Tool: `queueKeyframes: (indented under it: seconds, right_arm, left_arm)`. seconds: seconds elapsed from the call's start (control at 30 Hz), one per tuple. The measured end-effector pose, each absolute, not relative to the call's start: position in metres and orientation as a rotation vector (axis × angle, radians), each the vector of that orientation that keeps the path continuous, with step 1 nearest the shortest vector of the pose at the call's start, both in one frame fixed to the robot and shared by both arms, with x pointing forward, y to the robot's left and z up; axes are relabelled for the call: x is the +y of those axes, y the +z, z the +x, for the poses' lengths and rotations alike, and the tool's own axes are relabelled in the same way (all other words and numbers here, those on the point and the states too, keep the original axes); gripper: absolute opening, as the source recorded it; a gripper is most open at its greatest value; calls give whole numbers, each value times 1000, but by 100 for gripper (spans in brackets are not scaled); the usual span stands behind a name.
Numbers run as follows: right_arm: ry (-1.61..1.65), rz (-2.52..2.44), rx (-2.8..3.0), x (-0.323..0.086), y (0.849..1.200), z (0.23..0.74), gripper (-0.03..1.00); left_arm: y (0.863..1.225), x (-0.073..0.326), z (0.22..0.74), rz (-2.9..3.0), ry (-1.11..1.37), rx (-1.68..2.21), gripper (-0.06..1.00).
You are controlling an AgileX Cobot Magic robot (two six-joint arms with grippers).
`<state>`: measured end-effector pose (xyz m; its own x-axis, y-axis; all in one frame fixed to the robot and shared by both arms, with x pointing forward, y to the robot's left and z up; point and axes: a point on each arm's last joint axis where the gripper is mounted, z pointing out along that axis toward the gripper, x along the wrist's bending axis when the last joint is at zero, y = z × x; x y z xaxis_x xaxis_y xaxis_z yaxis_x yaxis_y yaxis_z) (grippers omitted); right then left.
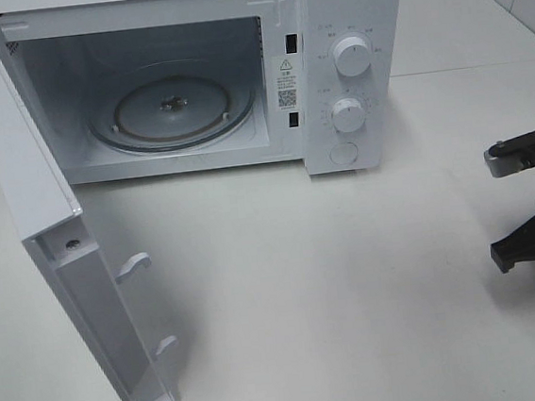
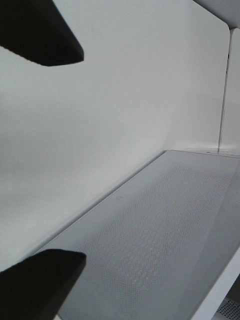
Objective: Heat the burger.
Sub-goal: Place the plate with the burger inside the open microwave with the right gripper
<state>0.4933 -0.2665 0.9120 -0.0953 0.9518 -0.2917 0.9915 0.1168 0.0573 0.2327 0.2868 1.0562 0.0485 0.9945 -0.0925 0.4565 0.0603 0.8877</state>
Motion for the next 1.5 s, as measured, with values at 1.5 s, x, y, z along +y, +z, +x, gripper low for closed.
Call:
queueKeyframes:
  seconds: [1.5]
  right_arm:
    - [-238, 1500, 2224, -192, 970, 437, 3]
  left_arm:
    - [1056, 287, 233, 1514, 839, 1527, 91]
